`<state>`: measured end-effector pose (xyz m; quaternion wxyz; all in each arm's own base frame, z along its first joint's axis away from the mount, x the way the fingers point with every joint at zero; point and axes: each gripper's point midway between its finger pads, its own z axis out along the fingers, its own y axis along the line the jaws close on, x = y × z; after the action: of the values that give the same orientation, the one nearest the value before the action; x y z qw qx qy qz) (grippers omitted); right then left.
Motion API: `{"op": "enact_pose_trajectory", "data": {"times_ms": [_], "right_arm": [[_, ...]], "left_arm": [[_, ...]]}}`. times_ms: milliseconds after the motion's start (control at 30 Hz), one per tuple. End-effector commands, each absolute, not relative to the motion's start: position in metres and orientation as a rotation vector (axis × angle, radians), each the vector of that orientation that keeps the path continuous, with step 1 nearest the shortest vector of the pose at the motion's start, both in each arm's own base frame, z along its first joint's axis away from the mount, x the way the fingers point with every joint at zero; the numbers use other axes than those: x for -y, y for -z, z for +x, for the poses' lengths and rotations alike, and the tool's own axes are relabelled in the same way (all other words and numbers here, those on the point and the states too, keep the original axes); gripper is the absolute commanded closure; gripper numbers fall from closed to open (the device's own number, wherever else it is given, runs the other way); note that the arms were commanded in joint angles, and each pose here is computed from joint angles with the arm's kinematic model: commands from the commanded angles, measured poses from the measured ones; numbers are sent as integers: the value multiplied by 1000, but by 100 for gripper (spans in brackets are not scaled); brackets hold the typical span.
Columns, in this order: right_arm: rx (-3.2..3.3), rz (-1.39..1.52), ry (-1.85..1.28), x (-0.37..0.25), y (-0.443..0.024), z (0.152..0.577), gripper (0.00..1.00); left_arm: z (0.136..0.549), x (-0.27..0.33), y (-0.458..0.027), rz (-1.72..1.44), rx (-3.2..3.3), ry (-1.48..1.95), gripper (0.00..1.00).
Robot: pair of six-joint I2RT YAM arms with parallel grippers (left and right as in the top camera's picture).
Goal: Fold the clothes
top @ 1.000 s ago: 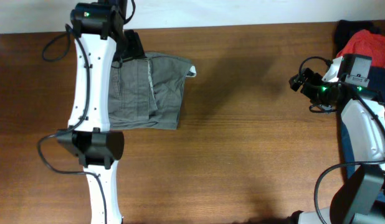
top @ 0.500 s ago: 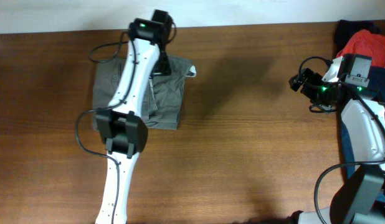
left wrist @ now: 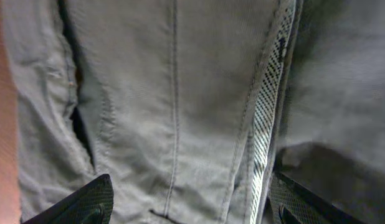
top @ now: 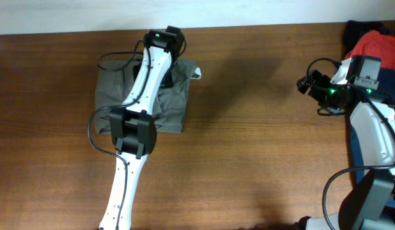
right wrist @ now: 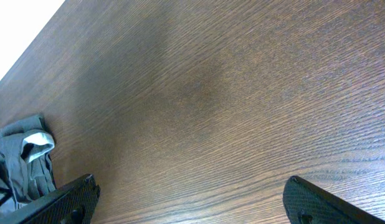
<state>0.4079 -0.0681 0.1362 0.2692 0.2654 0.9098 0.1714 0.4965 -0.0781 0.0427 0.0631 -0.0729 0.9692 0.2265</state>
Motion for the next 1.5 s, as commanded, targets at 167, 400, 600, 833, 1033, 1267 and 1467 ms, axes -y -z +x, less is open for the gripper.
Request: {"op": "enact_pose_trajectory", "data": {"times_ms": [167,400,600,833,1033,1267,1467], "right_arm": [[-2448,711,-466,68,-138,408,1],[-2448,711,-466,68,-138,408,1],[-2448,711,-466,68,-138,408,1],[-2448,711,-466,68,-138,408,1],[-2448,711,-466,68,-138,408,1],[-2448,711,-466,68,-138,408,1],[-2448,711,-466,68,-138,408,1]], "left_arm": [[499,77,-20,-228,-2928,-730,20],[497,76,-14,-226,-2938,-740,21],[491,73,-1,-217,-2973,-778,33],[489,69,2,-235,-2981,-789,55],[489,69,2,-234,-2980,-789,84],[479,59,-11,-235,-2980,-887,99],[488,61,-53,-288,-2900,-812,99]]}}
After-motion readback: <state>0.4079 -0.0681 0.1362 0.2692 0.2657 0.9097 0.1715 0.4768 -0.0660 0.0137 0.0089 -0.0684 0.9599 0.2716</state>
